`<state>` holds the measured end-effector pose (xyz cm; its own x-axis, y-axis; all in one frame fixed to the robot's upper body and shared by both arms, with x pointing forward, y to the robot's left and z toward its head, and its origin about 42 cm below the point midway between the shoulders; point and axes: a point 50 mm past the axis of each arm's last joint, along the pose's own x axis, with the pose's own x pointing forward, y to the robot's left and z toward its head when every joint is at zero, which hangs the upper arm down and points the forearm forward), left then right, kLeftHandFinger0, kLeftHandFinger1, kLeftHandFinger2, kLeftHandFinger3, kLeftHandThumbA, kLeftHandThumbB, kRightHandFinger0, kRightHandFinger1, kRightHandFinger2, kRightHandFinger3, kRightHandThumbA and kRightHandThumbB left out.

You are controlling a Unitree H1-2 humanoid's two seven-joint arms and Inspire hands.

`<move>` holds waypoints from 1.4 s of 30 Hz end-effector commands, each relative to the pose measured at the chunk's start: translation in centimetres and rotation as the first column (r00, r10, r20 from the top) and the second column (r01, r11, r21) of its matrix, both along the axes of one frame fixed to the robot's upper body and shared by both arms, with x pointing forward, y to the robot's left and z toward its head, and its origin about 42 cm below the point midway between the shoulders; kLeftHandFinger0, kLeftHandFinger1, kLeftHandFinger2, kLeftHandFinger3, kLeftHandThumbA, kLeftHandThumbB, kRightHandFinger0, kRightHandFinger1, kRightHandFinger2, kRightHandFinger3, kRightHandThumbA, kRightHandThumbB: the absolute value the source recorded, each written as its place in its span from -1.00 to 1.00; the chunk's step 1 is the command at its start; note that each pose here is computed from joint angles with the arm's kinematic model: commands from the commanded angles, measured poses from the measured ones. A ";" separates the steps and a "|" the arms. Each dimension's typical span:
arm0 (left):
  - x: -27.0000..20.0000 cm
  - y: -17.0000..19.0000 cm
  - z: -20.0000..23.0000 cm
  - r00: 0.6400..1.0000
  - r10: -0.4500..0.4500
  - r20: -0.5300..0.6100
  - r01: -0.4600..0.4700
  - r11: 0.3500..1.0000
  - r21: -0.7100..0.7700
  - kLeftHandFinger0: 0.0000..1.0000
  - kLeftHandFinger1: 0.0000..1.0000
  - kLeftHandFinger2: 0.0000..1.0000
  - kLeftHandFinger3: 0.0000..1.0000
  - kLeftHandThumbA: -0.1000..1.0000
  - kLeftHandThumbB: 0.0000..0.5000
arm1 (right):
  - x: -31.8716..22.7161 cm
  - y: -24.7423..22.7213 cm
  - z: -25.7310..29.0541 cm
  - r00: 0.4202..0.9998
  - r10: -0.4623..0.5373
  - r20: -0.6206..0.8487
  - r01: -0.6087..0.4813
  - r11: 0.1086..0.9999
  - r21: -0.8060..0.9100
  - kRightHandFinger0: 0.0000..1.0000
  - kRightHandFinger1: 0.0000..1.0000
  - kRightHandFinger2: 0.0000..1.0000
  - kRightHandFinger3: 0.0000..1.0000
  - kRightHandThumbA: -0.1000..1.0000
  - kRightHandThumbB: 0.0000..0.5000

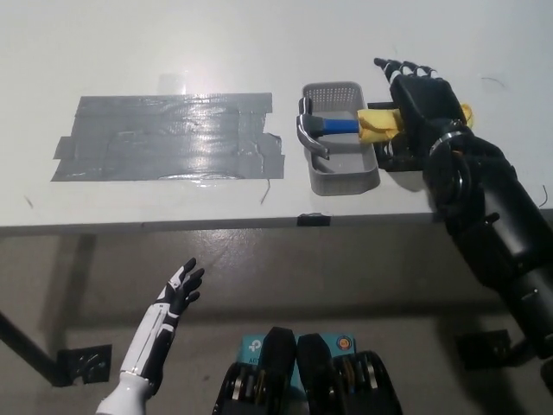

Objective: The robot picks the hammer placed on top of the gray container with right hand and places it on the grey area of the desk

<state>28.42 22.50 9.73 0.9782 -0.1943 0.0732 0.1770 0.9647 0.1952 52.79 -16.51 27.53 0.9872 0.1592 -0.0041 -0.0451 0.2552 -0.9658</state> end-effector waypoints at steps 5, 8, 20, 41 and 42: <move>0.5 0.2 1.4 0.999 -0.027 0.039 0.027 1.000 -0.005 1.00 1.00 1.00 1.00 1.00 -0.76 | 1.5 0.1 2.6 0.998 -0.025 0.064 0.025 1.000 0.001 1.00 1.00 1.00 1.00 1.00 0.84; 0.6 0.3 1.4 0.999 -0.029 0.042 0.029 1.000 -0.006 1.00 1.00 1.00 1.00 1.00 -0.77 | 1.8 0.0 2.4 0.998 -0.034 0.055 0.035 0.999 -0.008 1.00 1.00 1.00 1.00 1.00 0.83; 0.8 0.3 1.8 0.999 -0.025 0.047 0.025 1.000 -0.002 1.00 1.00 1.00 1.00 1.00 -0.72 | 2.3 0.6 3.9 0.993 -0.024 0.118 0.024 1.000 0.005 1.00 1.00 1.00 1.00 1.00 0.85; 1.5 0.7 2.5 0.998 -0.032 0.055 0.033 0.999 -0.004 1.00 1.00 1.00 1.00 1.00 -0.63 | 2.0 -0.2 2.3 0.912 -0.021 0.409 -0.037 0.990 0.133 -1.00 -0.21 0.58 -0.80 -1.00 -0.21; 1.5 0.7 2.5 0.998 -0.031 0.058 0.031 1.000 -0.004 1.00 1.00 1.00 1.00 1.00 -0.65 | 2.1 -0.4 2.2 0.913 -0.025 0.407 -0.032 0.991 0.133 -1.00 -0.19 0.59 -0.71 -1.00 -0.19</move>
